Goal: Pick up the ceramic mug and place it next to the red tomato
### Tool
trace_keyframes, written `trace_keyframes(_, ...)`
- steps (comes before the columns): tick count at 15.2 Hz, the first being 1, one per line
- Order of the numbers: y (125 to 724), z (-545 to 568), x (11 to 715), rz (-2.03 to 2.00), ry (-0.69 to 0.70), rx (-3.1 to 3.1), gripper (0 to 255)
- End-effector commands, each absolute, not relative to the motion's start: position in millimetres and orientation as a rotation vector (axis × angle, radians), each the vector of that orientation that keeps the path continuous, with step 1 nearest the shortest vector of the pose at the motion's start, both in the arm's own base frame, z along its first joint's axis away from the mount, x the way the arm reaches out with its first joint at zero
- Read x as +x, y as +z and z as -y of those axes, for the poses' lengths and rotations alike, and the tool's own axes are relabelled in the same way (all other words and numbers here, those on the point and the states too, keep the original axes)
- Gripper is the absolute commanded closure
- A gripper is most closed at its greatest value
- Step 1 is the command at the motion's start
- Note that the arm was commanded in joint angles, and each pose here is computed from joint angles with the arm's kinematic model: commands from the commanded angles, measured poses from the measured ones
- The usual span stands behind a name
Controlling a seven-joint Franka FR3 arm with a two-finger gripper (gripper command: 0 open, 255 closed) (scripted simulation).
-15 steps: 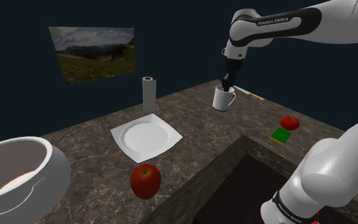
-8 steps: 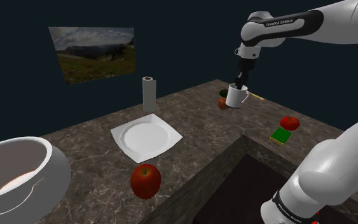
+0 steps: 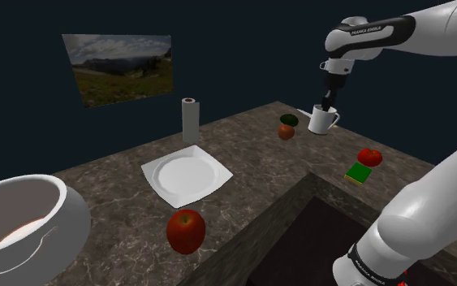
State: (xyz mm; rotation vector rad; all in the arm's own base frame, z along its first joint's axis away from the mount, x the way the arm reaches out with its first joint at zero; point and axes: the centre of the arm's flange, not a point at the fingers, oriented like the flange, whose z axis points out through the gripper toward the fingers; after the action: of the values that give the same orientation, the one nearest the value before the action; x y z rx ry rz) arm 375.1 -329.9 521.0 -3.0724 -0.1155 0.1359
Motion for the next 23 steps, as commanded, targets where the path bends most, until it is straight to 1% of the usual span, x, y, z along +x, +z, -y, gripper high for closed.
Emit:
trace_keyframes(1,522,357,367,0.119,0.136,-3.073,255)
trace_keyframes(23,523,627,260,0.119,0.136,-3.073,255)
